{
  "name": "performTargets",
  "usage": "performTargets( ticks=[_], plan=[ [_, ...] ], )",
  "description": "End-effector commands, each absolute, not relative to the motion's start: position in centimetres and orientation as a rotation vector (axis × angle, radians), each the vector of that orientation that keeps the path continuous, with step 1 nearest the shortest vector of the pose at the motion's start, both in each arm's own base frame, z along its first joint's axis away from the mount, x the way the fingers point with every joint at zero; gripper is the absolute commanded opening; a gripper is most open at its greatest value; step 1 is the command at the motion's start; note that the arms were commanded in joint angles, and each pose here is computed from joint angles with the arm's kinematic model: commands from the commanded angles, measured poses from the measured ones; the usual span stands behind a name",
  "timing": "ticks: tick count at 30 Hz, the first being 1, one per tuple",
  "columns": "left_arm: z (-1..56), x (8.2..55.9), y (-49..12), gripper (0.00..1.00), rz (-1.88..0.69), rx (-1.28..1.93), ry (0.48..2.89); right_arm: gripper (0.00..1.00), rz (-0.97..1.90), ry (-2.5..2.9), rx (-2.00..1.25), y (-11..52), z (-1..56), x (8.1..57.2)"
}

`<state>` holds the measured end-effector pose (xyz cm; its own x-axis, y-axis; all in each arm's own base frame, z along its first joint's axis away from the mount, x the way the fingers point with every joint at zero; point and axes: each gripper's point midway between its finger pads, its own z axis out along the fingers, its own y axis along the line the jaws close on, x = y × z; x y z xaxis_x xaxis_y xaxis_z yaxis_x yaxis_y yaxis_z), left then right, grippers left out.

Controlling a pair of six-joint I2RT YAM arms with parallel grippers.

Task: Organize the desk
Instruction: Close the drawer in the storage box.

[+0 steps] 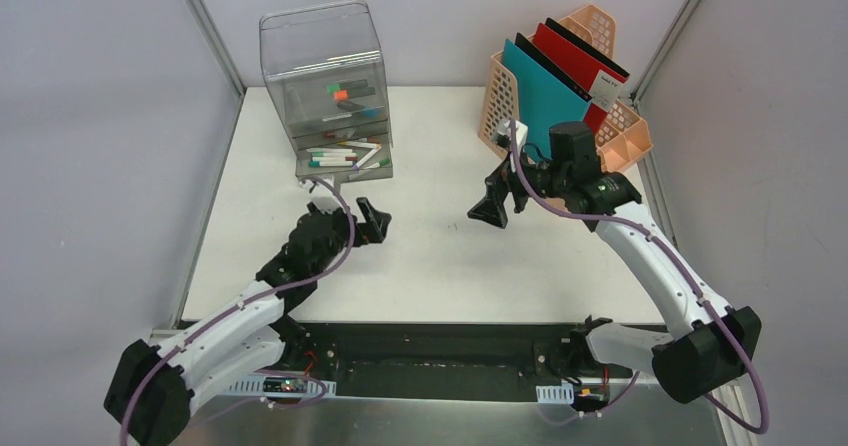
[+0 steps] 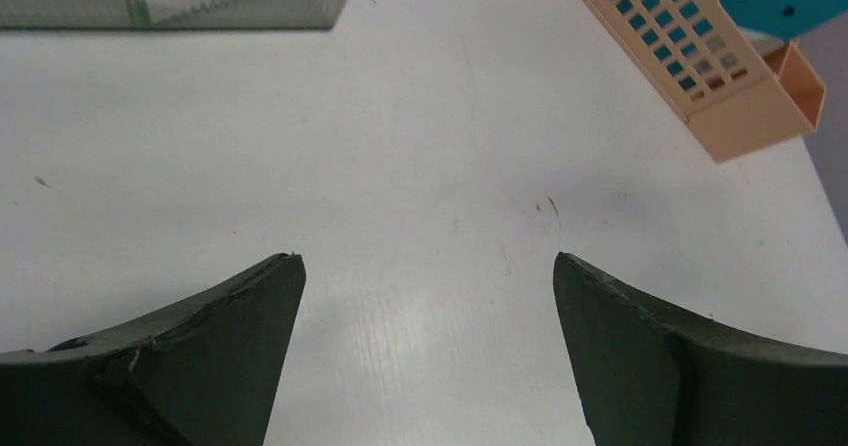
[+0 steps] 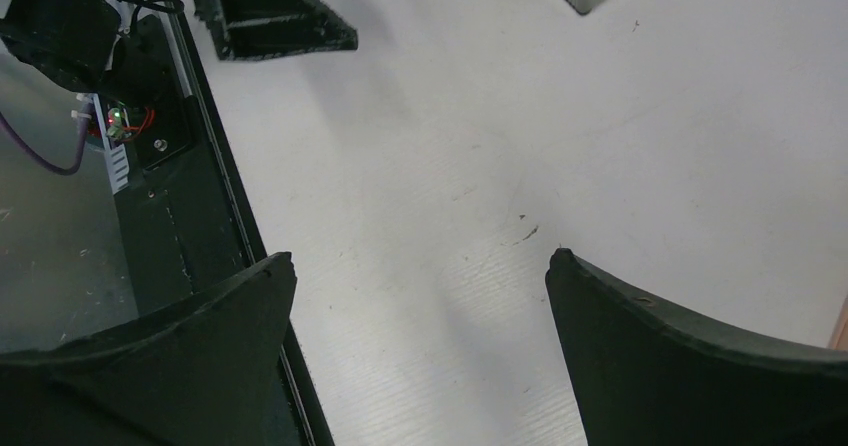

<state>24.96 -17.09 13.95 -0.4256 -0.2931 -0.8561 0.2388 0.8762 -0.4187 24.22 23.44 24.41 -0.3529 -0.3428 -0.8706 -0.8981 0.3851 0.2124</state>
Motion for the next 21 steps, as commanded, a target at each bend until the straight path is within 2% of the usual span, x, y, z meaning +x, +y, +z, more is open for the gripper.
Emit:
performTargets(
  ticks=[1, 12, 15, 16, 18, 21],
  plan=[
    [17.0, 28.0, -17.9, 0.99, -0.86, -0.161, 1.824, 0.99, 0.9, 1.776, -1.118, 23.2, 25.5, 24.2],
    [12.1, 33.7, -13.5, 0.99, -1.077, -0.647, 1.882, 0.99, 0.891, 1.789, -1.147, 23.1, 23.7, 24.4],
    [10.1, 34.8, -13.0, 0.97, -1.089, -0.781, 1.936, 0.99, 0.874, 1.794, -1.143, 23.0, 23.9, 24.6],
    [9.5, 35.1, -12.9, 0.95, -1.084, -0.808, 1.953, 0.99, 0.87, 1.796, -1.144, 22.9, 23.9, 24.6],
    [8.5, 35.7, -12.7, 0.85, -1.069, -0.857, 1.968, 0.99, 0.866, 1.796, -1.145, 22.9, 23.9, 24.6],
    [7.3, 36.6, -11.9, 0.61, -1.018, -0.948, 1.971, 0.99, 0.864, 1.799, -1.144, 22.9, 23.8, 24.6]
  ],
)
